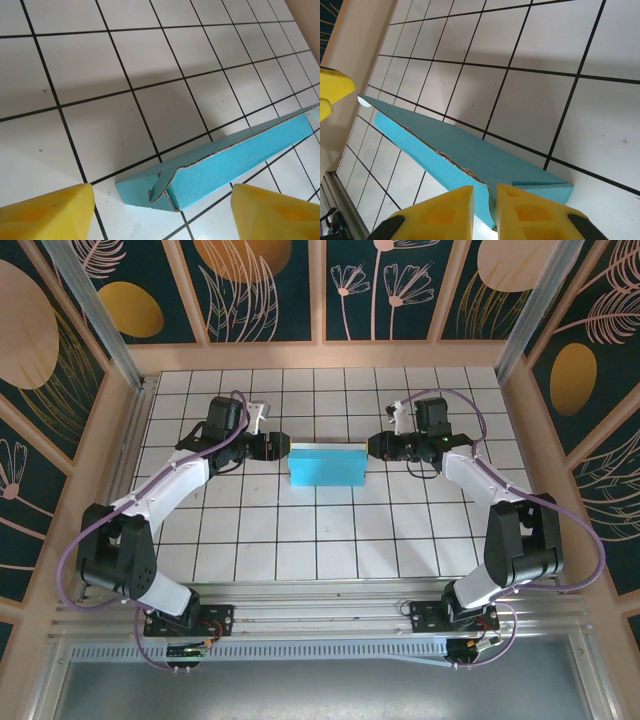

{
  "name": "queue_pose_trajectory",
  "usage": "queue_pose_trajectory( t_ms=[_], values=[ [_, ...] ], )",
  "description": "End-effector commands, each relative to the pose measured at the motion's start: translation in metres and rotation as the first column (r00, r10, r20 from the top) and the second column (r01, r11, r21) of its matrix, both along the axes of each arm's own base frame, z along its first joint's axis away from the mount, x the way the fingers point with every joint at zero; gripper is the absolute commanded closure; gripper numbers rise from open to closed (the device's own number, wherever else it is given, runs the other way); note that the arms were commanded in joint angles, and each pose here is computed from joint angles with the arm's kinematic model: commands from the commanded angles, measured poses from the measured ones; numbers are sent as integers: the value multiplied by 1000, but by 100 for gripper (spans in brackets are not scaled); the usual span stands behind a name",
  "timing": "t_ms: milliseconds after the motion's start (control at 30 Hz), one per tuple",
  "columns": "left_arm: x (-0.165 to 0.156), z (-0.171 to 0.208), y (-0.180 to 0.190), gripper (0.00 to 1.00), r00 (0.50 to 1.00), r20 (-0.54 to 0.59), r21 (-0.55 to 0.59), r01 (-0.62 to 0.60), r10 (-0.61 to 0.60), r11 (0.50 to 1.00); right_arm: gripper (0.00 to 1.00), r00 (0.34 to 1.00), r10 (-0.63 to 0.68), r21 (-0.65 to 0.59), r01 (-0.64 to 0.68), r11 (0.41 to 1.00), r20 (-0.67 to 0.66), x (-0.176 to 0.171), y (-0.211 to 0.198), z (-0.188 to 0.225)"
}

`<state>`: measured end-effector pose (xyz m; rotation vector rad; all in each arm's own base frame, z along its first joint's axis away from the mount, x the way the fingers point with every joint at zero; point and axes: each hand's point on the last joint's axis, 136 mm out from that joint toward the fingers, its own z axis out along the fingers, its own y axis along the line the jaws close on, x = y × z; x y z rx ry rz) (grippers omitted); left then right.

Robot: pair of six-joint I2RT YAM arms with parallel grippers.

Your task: Fold the paper box

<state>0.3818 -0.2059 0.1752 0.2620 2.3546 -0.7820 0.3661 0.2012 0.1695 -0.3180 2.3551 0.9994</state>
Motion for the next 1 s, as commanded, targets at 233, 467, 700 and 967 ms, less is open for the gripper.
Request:
queue_pose_trajectory(
  t_ms=[233, 467, 700, 967],
  values=[
    [5, 7, -12, 39, 1000, -22, -75, 13, -15, 997, 85, 1000, 12, 19, -12, 1000, 17, 4, 8, 5],
    [10, -6, -3, 58, 999, -30, 7, -11, 11, 1000, 86, 1000, 0, 10, -1, 1000, 18, 5, 7, 4],
    [12, -13, -8, 65, 999, -50, -2, 13, -13, 1000, 87, 1000, 1, 12, -1, 1000, 18, 5, 8, 5],
    [6, -10, -15, 75, 997, -68, -45, 46, -49, 998, 87, 1000, -7, 12, 7, 1000, 17, 7, 8, 4]
  ],
)
